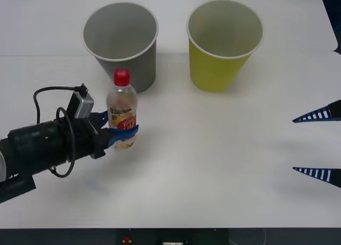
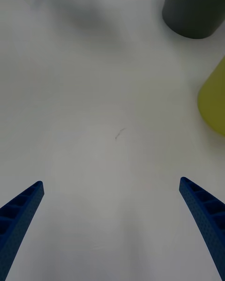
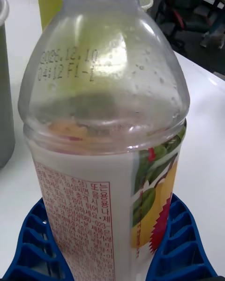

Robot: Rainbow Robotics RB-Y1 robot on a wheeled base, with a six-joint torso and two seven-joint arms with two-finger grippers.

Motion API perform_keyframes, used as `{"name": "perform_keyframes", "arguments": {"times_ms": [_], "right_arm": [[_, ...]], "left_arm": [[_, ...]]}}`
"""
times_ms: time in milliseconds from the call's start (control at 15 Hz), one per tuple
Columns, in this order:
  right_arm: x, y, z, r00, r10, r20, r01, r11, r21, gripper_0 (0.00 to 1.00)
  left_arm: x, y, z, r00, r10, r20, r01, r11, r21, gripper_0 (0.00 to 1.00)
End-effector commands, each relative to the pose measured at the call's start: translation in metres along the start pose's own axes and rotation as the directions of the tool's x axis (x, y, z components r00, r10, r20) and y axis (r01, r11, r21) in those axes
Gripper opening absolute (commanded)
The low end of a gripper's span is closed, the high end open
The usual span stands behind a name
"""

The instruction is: Put the can into the green bin and the plastic bottle into the gray bin

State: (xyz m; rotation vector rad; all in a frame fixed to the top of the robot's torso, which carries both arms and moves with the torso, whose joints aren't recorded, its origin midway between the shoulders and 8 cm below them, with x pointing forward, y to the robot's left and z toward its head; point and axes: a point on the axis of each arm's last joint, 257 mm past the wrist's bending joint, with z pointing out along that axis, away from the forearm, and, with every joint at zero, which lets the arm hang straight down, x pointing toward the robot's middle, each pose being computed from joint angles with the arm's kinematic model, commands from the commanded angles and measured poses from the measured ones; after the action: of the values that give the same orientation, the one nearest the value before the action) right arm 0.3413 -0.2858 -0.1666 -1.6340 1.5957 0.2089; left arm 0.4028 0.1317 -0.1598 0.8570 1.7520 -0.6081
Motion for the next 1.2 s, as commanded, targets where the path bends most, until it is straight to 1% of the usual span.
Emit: {"name": "perform_keyframes", "arguments": {"times_ms": [67,200,267,333,400,533,600,733,800,867,933,1000,1067,1200], "right_arm": [[0.0,0.0,0.0,1.0,0.0,0.0,0.0,1.0,0.0,1.0],[0.0,0.0,0.0,1.0,0.0,0.0,0.0,1.0,0.0,1.0],[0.0,0.0,0.0,1.0,0.0,0.0,0.0,1.0,0.0,1.0],[0.0,0.0,0.0,1.0,0.0,0.0,0.0,1.0,0.0,1.0],[0.0,0.0,0.0,1.0,0.0,0.0,0.0,1.0,0.0,1.0],[0.0,0.0,0.0,1.0,0.0,0.0,0.0,1.0,0.0,1.0],[0.0,0.0,0.0,1.0,0.0,0.0,0.0,1.0,0.0,1.0],[0.0,0.0,0.0,1.0,0.0,0.0,0.0,1.0,0.0,1.0],[0.0,0.0,0.0,1.0,0.0,0.0,0.0,1.0,0.0,1.0],[0.0,0.0,0.0,1.0,0.0,0.0,0.0,1.0,0.0,1.0],[0.0,0.0,0.0,1.0,0.0,0.0,0.0,1.0,0.0,1.0],[0.0,0.0,0.0,1.0,0.0,0.0,0.0,1.0,0.0,1.0],[0.0,0.0,0.0,1.0,0.0,0.0,0.0,1.0,0.0,1.0],[0.0,0.0,0.0,1.0,0.0,0.0,0.0,1.0,0.0,1.0]], "left_arm": [[-0.014,0.011,-0.021,0.9943,-0.002,-0.107,-0.003,0.9989,-0.047,0.0],[-0.025,0.017,-0.037,0.984,-0.016,-0.177,0.002,0.9968,-0.08,0.0],[-0.027,0.02,-0.042,0.982,-0.018,-0.188,0.001,0.9962,-0.087,0.0],[-0.029,0.025,-0.048,0.9784,0.0,-0.207,-0.019,0.9959,-0.089,0.0],[-0.03,0.029,-0.054,0.9753,0.008,-0.221,-0.028,0.9956,-0.089,0.0],[-0.037,0.034,-0.065,0.9729,-0.023,-0.23,0.004,0.9965,-0.083,0.0],[-0.044,0.04,-0.073,0.9717,-0.032,-0.234,0.012,0.9964,-0.084,0.0],[-0.059,0.047,-0.08,0.9714,-0.065,-0.228,0.05,0.9963,-0.07,0.0],[-0.071,0.057,-0.083,0.9713,-0.067,-0.228,0.052,0.996,-0.073,0.0],[-0.079,0.066,-0.087,0.9671,-0.056,-0.248,0.037,0.9962,-0.08,0.0],[-0.088,0.076,-0.091,0.9635,-0.059,-0.261,0.038,0.9957,-0.084,0.0],[-0.102,0.088,-0.096,0.962,-0.064,-0.265,0.041,0.9949,-0.092,0.0],[-0.111,0.098,-0.099,0.9624,-0.06,-0.265,0.033,0.9938,-0.106,0.0],[-0.13,0.113,-0.094,0.961,-0.043,-0.273,0.011,0.9931,-0.117,0.0]]}}
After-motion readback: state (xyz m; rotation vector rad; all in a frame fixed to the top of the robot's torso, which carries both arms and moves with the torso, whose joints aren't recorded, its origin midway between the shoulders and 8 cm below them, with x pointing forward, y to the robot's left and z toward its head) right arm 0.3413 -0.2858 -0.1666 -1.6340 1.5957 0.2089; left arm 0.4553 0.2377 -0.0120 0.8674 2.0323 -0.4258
